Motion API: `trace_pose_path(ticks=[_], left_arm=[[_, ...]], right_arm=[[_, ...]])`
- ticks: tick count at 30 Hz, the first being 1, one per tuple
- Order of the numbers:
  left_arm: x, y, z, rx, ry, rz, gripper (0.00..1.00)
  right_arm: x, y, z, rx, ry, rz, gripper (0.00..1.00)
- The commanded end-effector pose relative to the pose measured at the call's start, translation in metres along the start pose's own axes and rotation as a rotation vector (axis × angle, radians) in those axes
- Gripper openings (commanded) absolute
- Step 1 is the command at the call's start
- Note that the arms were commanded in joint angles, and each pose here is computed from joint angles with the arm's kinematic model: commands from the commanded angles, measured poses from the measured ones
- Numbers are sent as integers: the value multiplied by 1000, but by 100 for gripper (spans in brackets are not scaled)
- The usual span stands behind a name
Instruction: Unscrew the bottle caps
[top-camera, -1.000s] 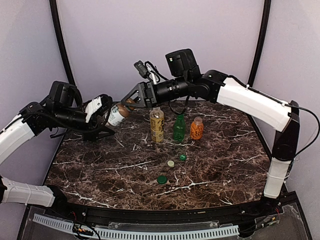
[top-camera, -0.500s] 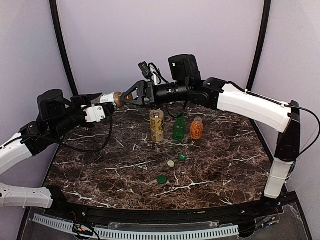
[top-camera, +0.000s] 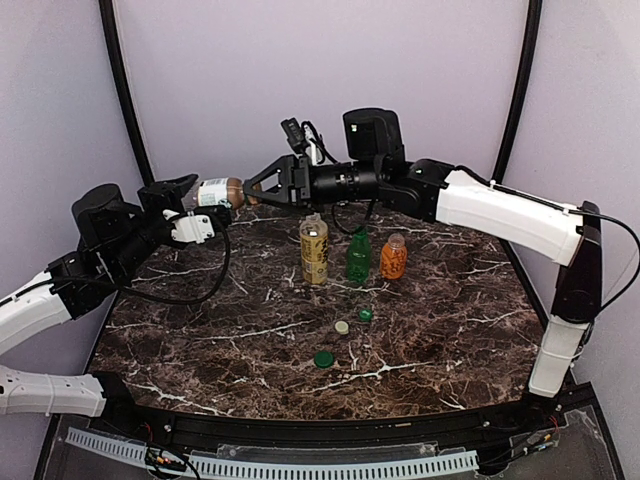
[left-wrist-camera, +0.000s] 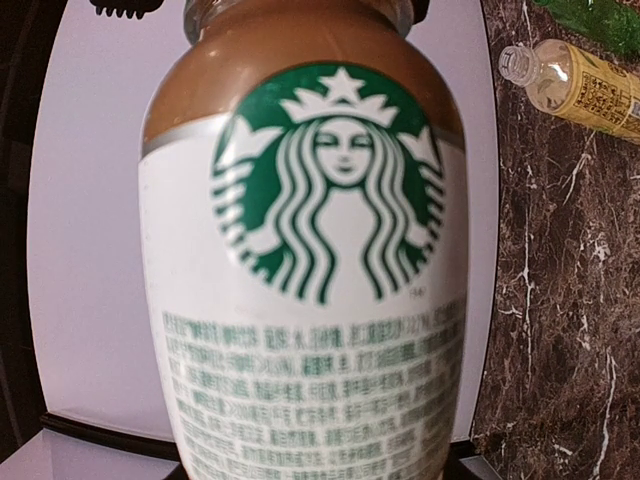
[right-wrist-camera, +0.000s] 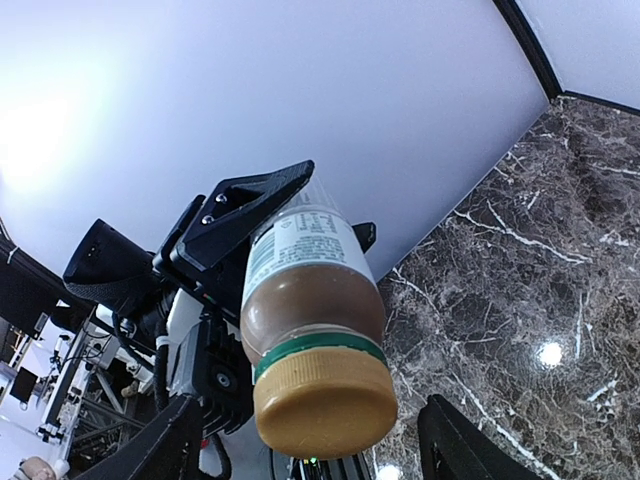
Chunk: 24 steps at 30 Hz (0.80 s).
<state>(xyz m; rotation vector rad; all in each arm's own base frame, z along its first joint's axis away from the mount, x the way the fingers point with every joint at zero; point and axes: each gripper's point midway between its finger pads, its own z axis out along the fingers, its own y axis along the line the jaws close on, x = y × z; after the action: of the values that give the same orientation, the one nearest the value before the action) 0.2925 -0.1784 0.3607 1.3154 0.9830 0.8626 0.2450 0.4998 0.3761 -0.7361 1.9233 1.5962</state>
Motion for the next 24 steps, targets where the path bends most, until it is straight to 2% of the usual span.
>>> trace_pose_path(ticks=[1,5,9,11,17,22,24], left_arm=[[-1,10,-5,-38,1,-8,31],[-1,7,-4,-29,1,-6,30],[-3,8,-3,-32,-3,-5,30],[-4,5,-3,-24,-7,-2,30],[-5,1,-3,-14,-12,-3,29],[-12,-4,-6,27,-39,-34,26],[-17,-13,-10,119,-68,-90,26]], right_arm=[[-13,17,-6,-63,-41,-31,66],[-15,18,-5,-75,-40,-37,49],[-11,14,-2,-78,-24,-18,48],[-11,13,-1,-78,-22,-19,44],[-7,15,4,-108,14,-23,24],[-1,16,7,-107,48,-81,1],[3,21,6,-96,59,-171,0]])
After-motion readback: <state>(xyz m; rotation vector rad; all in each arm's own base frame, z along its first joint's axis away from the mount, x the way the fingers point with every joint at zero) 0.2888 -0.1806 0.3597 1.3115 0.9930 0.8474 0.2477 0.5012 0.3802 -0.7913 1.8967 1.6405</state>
